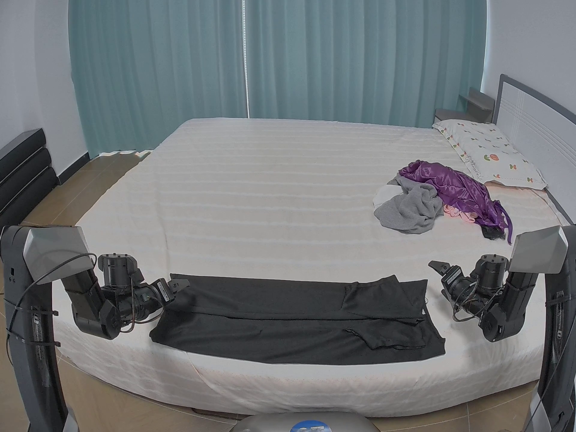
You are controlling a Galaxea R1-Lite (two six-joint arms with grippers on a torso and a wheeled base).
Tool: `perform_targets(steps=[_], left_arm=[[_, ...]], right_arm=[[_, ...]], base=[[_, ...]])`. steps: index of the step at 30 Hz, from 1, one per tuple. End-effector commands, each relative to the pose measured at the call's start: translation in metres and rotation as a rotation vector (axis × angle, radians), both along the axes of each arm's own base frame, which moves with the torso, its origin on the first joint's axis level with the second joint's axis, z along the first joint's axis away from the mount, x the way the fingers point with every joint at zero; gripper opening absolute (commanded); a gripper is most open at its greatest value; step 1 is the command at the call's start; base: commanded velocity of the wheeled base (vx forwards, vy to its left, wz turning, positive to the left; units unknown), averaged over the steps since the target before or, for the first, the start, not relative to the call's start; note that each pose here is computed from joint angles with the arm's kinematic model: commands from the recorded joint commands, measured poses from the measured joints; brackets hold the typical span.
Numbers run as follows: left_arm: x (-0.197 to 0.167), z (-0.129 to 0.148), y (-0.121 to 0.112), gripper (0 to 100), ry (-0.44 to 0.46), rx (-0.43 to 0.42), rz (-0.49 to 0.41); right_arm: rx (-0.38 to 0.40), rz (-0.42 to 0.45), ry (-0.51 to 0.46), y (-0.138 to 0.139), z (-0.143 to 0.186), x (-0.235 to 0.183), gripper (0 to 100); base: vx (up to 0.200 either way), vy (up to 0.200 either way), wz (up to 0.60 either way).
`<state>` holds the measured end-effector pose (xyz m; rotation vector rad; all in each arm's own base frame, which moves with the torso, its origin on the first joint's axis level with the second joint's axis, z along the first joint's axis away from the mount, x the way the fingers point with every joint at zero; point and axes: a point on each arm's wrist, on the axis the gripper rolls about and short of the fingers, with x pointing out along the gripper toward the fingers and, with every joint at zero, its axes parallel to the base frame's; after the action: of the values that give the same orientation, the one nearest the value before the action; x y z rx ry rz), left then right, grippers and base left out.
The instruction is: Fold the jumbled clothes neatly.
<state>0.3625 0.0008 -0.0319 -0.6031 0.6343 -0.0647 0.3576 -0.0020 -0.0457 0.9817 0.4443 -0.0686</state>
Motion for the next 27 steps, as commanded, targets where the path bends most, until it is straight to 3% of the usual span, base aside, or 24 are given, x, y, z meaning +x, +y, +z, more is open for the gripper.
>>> perform_targets(steps=[1, 18, 19, 27], left_arm=[[0.002, -0.016, 0.000, 100, 0.029, 0.020, -0.011], [-0.005, -0.024, -0.010, 100, 0.051, 0.092, -0.045], [-0.005, -0.024, -0.010, 0, 0.050, 0.092, -0.045], [-0.005, -0.024, -0.011, 0, 0.047, 0.092, -0.046]], right_arm=[[0.001, 0.001, 0.000, 0.001, 0.000, 0.000, 100], [0.000, 0.002, 0.001, 0.001, 0.000, 0.000, 100], [0.000, 0.002, 0.001, 0.001, 0.000, 0.000, 100], [0.000, 0.002, 0.003, 0.001, -0.001, 0.000, 100]], base=[[0.000, 0.000, 0.00], [0.000, 0.000, 0.00], [0.000, 0.000, 0.00], [0.000, 0.000, 0.00]])
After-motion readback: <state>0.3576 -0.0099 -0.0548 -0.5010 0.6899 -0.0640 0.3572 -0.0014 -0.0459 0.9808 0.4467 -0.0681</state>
